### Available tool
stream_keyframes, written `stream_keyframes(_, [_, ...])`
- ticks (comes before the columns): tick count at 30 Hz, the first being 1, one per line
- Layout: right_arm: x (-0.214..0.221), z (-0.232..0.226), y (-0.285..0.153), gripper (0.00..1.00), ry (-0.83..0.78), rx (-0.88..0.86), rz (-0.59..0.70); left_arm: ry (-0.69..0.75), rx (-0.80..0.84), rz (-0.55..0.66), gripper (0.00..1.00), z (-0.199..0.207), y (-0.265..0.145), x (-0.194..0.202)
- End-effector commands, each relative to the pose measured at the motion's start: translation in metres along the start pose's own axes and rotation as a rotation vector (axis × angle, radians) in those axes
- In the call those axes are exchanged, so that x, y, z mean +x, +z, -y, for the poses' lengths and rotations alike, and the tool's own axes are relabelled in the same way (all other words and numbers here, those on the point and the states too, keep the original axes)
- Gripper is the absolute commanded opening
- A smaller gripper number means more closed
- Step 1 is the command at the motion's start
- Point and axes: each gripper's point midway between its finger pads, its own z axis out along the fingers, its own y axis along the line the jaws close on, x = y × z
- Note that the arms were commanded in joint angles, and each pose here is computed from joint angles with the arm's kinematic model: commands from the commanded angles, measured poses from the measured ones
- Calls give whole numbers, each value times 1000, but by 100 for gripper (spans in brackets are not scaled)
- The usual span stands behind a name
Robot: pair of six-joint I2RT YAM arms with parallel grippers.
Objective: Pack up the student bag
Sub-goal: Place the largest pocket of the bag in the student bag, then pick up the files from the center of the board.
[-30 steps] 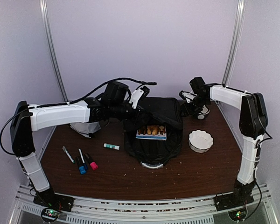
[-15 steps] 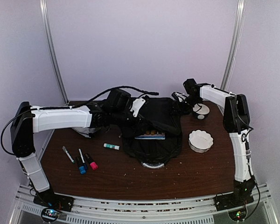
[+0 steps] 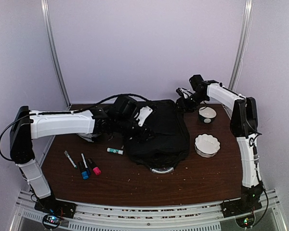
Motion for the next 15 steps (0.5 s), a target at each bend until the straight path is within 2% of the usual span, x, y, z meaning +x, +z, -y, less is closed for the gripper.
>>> stream_keyframes(1, [-33, -49, -99, 57, -107, -23, 169, 35, -72, 25, 53, -9, -46, -20])
stream_keyframes(6, [-9, -77, -142, 58, -171, -55, 236, -41, -161, -16, 61, -38, -73, -5])
stream_keyframes(15, [45, -126, -183, 59, -319, -198, 296, -316, -441, -130, 59, -136, -104, 43])
